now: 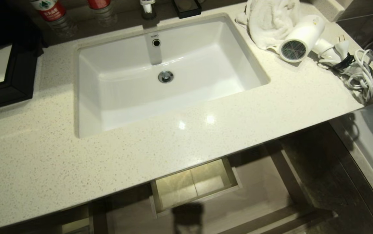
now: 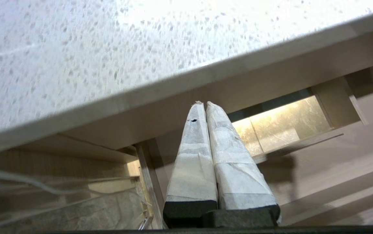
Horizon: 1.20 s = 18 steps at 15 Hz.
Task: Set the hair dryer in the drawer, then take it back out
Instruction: Pick up the hairdryer
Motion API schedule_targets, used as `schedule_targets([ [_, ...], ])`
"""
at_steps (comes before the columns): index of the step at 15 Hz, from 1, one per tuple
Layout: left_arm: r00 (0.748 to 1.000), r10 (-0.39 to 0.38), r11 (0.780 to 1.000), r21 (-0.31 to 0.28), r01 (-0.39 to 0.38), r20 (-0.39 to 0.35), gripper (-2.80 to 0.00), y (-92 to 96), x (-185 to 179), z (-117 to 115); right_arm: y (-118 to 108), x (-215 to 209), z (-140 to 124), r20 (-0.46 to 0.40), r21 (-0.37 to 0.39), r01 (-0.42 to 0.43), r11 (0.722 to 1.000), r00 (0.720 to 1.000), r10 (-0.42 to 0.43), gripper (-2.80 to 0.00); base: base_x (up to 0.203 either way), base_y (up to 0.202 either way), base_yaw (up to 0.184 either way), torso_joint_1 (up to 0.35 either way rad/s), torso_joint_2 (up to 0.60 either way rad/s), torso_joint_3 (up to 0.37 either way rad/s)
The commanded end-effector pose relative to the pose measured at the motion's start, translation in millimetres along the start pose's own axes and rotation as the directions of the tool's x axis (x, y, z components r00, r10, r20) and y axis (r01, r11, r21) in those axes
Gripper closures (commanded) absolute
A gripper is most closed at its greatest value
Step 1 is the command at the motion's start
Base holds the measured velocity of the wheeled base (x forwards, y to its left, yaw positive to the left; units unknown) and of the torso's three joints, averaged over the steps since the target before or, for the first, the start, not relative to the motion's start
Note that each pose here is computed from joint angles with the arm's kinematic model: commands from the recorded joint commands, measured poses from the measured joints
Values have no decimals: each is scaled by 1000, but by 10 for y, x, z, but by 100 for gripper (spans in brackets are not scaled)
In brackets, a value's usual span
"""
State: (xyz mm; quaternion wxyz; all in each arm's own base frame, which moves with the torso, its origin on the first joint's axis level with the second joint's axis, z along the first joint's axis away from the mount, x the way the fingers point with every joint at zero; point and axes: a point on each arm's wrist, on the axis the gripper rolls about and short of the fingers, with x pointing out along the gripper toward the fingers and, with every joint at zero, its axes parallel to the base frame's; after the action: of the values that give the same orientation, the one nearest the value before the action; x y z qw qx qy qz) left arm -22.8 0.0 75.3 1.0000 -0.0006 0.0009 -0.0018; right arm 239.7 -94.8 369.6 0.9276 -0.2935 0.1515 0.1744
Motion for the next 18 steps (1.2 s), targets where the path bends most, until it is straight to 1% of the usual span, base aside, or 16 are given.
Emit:
schedule_targets([
  [1,1000,-1,1000,0,1,0,0,0,0,0,25,-49,24,6,-12,1,1000,1000,-1,0,0,0,0,107,-54,14],
  [3,1000,1,1000,0,-1,0,0,0,0,0,39,-63,26,6,-27,1,1000,1000,-1,0,0,0,0,43,-29,8],
  [5,1000,0,1000,0,0,0,0,0,0,0,53,-84,36,11,-26,0,1000,1000,0,0,0,0,0,0,0,0],
  [9,1000,1,1000,0,-1,0,0,0,0,0,109,-104,21,92,-3,-109,994,990,109,0,0,0,0,0,0,0],
  [10,1000,0,1000,0,0,0,0,0,0,0,110,-107,23,96,-1,-112,994,989,112,0,0,0,0,0,0,0],
  [11,1000,0,1000,0,0,0,0,0,0,0,110,-104,20,94,-5,-111,994,989,111,-280,0,0,0,0,0,0],
  [13,1000,1,1000,0,-1,0,0,0,0,0,118,-103,24,90,-28,-109,994,990,111,-280,0,0,0,0,0,0],
  [16,1000,1,1000,0,-1,0,0,0,0,0,119,-101,25,86,-18,-114,993,990,115,-280,0,0,0,0,0,0],
  [18,1000,1,1000,0,-1,0,0,0,0,0,125,-75,-3,76,2,-130,992,989,129,-280,0,0,0,0,0,0],
])
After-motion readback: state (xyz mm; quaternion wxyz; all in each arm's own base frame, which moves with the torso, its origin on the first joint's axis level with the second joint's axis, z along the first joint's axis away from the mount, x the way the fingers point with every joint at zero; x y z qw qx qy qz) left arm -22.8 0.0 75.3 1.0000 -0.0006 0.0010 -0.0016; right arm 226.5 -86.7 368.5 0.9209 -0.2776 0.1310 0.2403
